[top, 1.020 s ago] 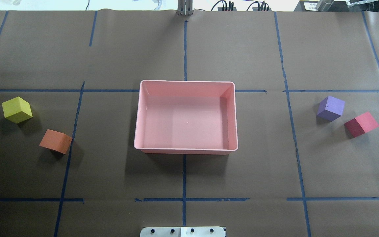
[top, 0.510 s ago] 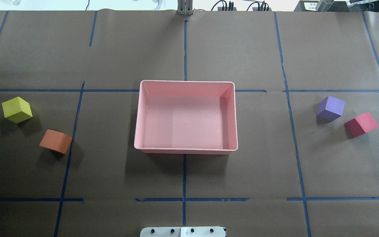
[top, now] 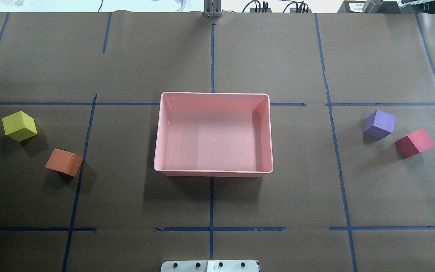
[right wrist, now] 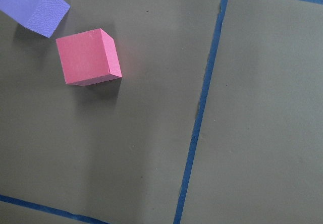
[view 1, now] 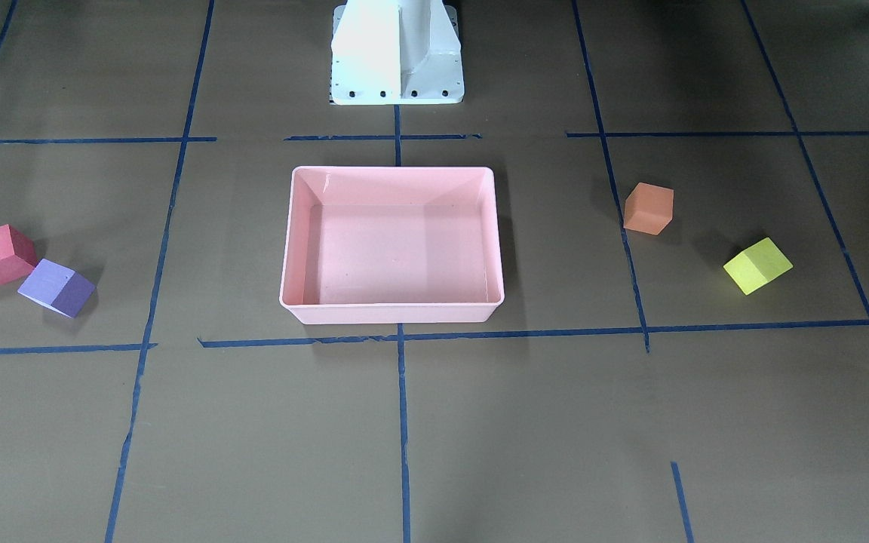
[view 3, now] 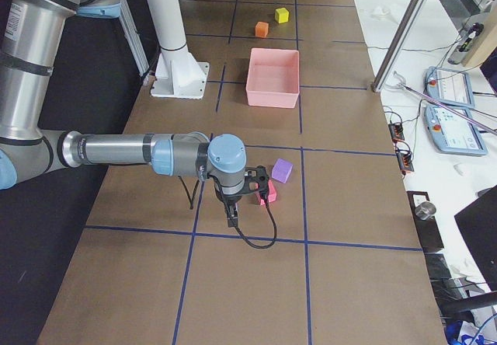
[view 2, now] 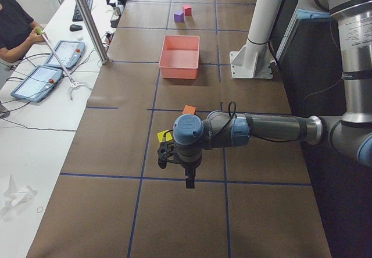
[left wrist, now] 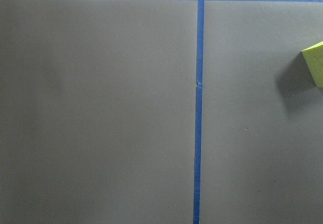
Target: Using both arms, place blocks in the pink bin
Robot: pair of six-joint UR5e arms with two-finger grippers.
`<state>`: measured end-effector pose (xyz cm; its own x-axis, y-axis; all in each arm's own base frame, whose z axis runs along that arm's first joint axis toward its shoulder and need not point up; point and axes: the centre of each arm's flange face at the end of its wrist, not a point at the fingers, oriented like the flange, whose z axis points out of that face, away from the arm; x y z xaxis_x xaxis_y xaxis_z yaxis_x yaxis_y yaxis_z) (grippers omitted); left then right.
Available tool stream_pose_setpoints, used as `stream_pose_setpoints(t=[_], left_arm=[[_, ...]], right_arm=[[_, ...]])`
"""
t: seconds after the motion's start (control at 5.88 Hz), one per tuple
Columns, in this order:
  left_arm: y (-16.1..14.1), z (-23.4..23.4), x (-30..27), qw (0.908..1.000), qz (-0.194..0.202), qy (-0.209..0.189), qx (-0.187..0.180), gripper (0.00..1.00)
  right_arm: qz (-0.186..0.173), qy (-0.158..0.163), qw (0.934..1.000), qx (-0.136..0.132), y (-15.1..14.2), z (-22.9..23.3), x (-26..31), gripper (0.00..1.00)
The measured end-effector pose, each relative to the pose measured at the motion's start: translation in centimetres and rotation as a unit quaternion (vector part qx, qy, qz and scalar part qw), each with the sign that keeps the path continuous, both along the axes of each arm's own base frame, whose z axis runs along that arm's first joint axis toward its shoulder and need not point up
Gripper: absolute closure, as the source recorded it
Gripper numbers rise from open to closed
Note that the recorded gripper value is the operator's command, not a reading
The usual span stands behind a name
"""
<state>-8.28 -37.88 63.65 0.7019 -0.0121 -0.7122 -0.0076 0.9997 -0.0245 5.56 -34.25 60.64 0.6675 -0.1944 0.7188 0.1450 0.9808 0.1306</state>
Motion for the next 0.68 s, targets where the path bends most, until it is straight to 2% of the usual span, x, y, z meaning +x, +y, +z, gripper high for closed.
stream_pose_setpoints(t=[0.34, 0.68], left_arm=[[0.0, 0.3, 0.0, 1.0000, -0.002, 0.001, -0.005, 0.00], [-0.1, 0.2, 0.0, 1.0000, -0.001, 0.001, -0.003, 0.00]], right_arm=[[-0.003, 0.000, 1.0000, 0.005, -0.3, -0.4, -0.2, 0.00], [-0.034, 0.003, 0.9992, 0.021, -2.4, -1.8, -2.8, 0.00]])
